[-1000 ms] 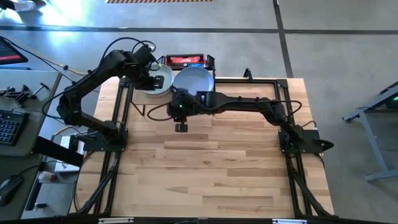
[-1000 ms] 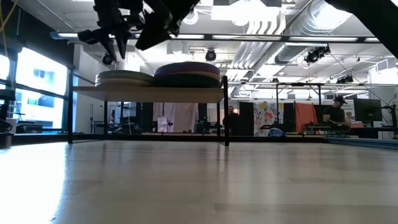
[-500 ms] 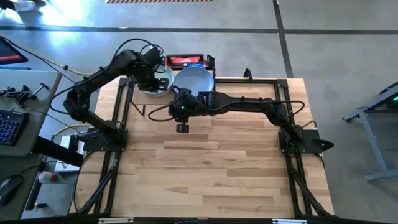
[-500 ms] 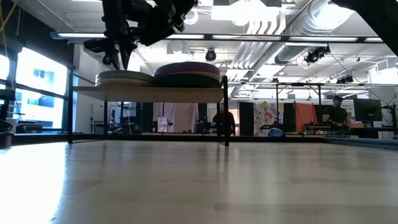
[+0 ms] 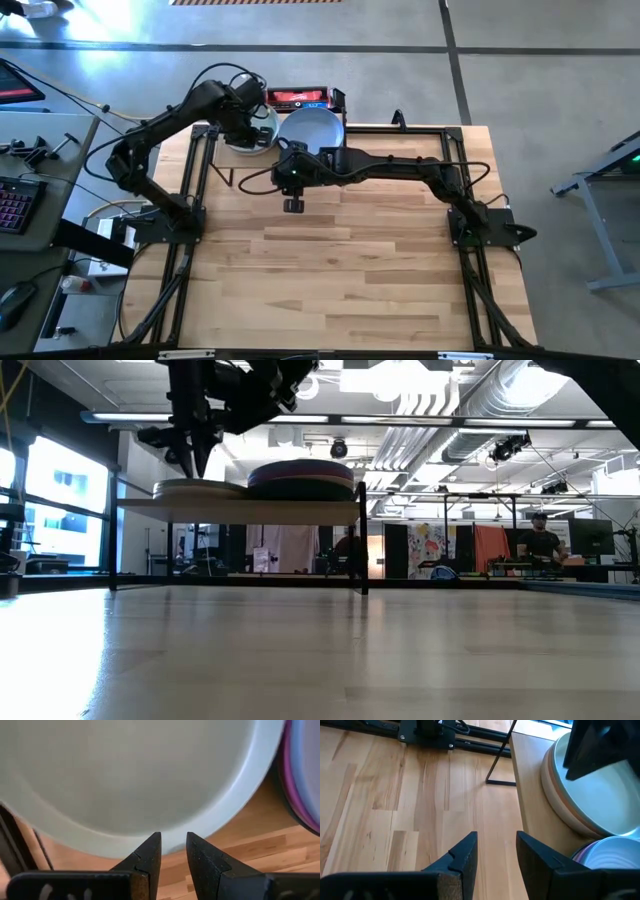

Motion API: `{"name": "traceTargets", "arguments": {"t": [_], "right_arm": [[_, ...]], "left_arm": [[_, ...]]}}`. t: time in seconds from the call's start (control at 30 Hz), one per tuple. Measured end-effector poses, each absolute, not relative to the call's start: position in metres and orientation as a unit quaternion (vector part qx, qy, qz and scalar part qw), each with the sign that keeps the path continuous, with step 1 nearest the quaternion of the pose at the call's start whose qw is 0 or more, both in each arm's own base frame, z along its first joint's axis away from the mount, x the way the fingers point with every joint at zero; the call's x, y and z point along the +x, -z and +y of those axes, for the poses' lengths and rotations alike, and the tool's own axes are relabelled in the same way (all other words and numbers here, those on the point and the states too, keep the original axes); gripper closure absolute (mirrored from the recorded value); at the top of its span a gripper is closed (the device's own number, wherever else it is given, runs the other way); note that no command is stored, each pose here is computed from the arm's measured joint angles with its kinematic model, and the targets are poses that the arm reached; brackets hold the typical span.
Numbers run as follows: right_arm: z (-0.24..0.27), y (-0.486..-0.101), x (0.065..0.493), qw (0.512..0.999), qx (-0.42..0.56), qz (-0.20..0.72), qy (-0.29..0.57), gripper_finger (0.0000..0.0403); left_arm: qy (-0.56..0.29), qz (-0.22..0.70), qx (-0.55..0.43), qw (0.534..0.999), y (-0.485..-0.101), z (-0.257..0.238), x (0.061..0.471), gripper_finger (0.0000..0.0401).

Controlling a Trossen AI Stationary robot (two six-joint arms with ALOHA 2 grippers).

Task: Place and stack plates onto a shelf
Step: Return to Home Position

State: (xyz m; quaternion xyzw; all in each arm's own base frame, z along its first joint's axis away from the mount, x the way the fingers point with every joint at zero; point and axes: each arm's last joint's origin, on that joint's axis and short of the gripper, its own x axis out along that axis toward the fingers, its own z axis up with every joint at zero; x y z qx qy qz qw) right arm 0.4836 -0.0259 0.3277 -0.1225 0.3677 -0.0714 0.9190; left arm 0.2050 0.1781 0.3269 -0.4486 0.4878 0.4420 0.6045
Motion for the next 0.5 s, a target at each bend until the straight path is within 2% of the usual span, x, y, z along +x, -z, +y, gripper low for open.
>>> {"name": "traceTargets", "arguments": {"t": [0.2,0.5], "right_arm": [[-0.026,-0.327,0.483,0.918,-0.124,0.370,0.071,0.0288],[-0.027,-0.331,0.462,0.889,-0.108,0.440,0.069,0.0288]], "left_arm": [[-0.440,0.458,-0.447,0.630,-0.347,0.169,0.195,0.0323],[-0.426,0.409,-0.382,0.711,-0.383,0.121,0.168,0.0323]]}}
